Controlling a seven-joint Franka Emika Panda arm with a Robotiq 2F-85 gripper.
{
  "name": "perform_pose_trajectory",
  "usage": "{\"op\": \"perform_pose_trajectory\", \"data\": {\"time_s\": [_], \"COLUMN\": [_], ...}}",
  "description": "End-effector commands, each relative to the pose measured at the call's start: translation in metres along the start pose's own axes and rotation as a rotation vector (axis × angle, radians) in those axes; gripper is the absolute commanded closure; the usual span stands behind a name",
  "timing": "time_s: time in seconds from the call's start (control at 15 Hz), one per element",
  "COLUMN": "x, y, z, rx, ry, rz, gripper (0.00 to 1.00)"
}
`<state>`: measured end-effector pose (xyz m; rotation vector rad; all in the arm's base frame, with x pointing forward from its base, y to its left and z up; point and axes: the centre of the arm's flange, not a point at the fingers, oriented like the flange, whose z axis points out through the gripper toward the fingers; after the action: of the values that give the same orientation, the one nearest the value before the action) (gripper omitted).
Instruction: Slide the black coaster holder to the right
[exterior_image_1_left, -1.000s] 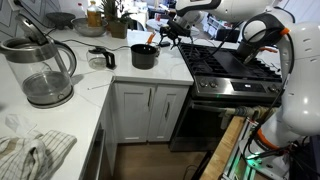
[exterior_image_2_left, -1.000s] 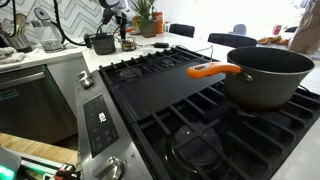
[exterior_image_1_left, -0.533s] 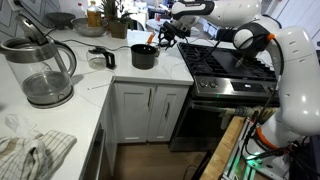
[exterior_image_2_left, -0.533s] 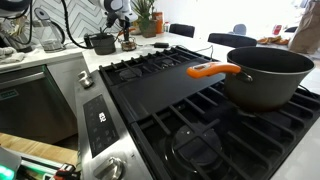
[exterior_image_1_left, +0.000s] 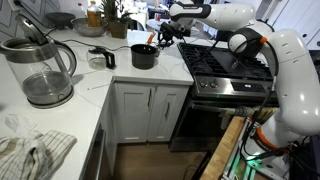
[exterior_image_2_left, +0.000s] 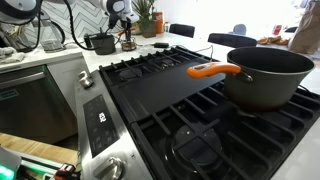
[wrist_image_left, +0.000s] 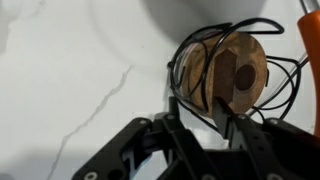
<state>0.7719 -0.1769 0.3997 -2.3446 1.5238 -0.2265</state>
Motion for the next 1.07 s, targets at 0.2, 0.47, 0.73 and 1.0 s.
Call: {"op": "perform_pose_trajectory", "data": {"time_s": [0.2, 0.47, 0.73, 1.0], "x": [0.006, 0.003, -0.006, -0.014], "y": [-0.016, -0.01, 0.005, 0.02], "z": [0.015, 0.012, 0.008, -0.005], "rx": [-0.041, -0.071, -0.155, -0.198], "ry": [-0.022, -0.01, 0.008, 0.021], "rz": [-0.007, -0.012, 0.004, 0.019], "gripper": [0.72, 0.99, 0.98, 0.98]}}
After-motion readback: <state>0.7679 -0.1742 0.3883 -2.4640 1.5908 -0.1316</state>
